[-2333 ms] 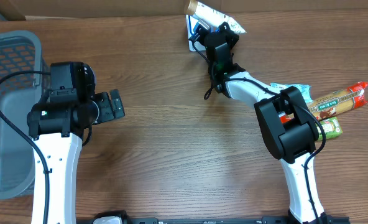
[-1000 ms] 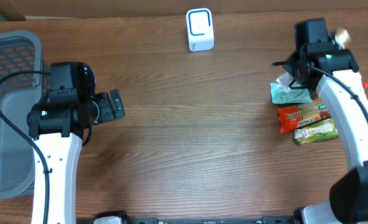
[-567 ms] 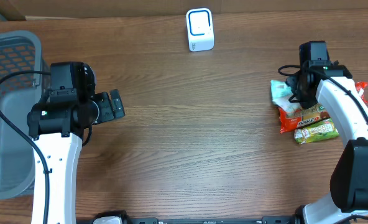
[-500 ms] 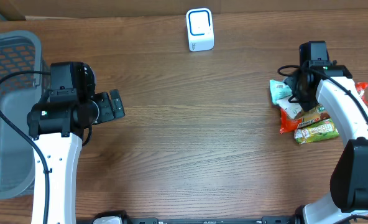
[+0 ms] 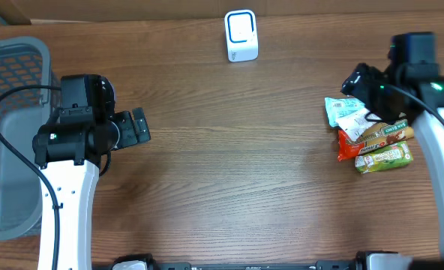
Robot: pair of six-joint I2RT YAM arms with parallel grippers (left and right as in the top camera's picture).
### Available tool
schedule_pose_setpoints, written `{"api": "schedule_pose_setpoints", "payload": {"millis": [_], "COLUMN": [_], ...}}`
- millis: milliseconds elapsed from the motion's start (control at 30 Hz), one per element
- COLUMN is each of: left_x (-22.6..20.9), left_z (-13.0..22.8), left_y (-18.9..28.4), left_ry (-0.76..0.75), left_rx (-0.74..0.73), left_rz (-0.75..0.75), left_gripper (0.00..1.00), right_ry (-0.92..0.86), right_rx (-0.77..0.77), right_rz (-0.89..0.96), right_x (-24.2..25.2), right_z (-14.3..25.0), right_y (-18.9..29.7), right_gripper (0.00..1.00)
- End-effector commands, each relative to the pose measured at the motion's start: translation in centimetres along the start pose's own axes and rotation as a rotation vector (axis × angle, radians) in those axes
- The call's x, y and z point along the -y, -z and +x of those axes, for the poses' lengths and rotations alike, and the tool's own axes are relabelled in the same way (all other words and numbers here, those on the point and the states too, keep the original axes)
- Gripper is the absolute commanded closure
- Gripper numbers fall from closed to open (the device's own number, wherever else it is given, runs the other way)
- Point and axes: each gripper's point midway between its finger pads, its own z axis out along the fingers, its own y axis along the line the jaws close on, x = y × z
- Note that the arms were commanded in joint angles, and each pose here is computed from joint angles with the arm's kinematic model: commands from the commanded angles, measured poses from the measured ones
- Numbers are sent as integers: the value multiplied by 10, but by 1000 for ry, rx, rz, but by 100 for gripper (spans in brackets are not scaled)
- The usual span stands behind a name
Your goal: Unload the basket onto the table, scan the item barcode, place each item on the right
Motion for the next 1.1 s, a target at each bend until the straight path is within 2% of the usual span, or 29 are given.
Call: {"api": "schedule_pose_setpoints", "payload": {"millis": [0,100,400,1067], "left_x": [-1,-1,-1,-1], "left_z": [0,0,0,0], "left_y": [2,2,2,2], "left_ry": [-14,-13,-14,-13], "left_rx": [5,5,5,5], "left_rz": [3,3,3,3], "left_gripper": [1,0,0,0], "right_ry": [140,147,163,147], "right_rx": [77,116,199,112], "right_rz": [-157,-182,-228,-180], "right_x": [-26,-23,-14,-12], "right_z": [6,18,44,42], "right_y": [66,96,150,123], "right_gripper": [12,0,0,0]}}
